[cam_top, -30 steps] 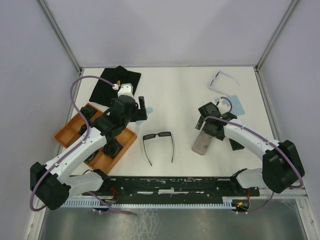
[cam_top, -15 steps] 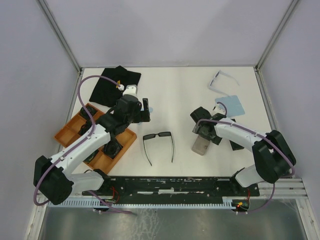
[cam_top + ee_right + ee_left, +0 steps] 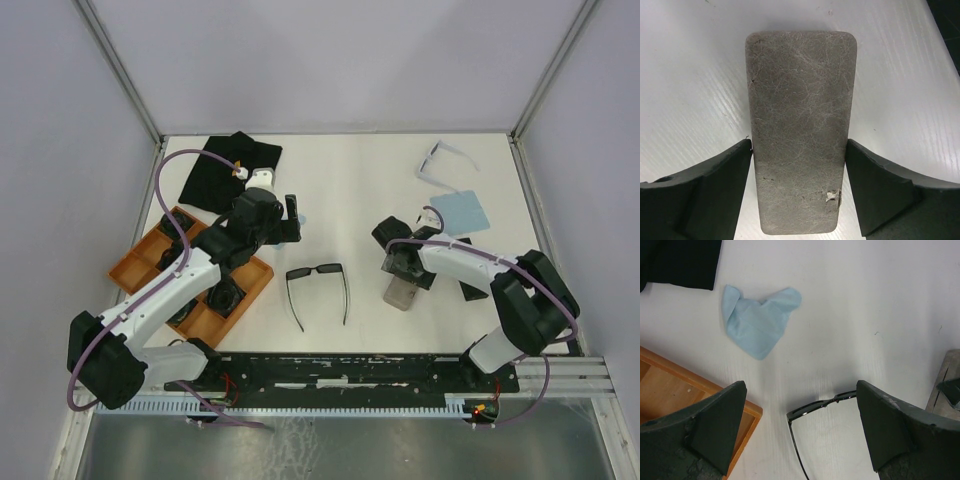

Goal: Organize the sunglasses
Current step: Pick up the sunglasses case from the center of the board.

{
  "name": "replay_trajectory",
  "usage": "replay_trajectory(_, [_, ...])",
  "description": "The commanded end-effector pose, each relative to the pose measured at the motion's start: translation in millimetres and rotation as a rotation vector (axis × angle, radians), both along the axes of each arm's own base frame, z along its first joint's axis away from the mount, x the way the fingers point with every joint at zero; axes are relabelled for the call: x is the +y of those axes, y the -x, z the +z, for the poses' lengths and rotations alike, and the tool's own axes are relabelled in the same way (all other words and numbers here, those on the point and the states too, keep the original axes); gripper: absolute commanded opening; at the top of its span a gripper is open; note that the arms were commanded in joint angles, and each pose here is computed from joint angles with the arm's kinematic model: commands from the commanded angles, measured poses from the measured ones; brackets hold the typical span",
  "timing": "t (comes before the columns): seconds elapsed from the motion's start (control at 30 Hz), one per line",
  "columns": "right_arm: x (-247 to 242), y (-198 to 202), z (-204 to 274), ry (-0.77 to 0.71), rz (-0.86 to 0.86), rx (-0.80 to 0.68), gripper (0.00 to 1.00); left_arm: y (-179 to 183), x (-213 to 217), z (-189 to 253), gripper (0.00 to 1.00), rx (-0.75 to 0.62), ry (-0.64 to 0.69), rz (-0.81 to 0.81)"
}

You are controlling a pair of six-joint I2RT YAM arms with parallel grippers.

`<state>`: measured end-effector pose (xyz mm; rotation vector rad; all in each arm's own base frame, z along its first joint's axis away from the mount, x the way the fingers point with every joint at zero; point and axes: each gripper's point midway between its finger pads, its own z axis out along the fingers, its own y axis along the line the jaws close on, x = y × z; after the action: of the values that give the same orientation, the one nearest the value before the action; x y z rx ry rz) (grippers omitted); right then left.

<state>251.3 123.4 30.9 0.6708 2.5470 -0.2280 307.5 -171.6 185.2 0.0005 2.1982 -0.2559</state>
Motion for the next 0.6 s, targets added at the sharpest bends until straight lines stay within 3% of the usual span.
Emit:
replay_trajectory(0.0, [3, -8, 7, 0.011, -0.012, -0.029, 0.8, -10, -7, 24, 0.97, -0.068, 0.054, -0.001])
replay_trajectory(0.2, [4, -9, 11, 0.009, -0.003, -0.04, 0.65, -9, -7, 24, 0.97, -0.068, 0.058, -0.002])
replay_trajectory(0.43, [0, -17, 51, -0.006, 0.054, -0.151, 0.37, -10, -6, 36, 0.97, -0.105, 0.078, 0.006])
replay_trajectory(0.57, [7, -29, 92, -0.041, 0.175, -0.27, 0.12, -6, -7, 53, 0.97, -0.17, 0.144, 0.0])
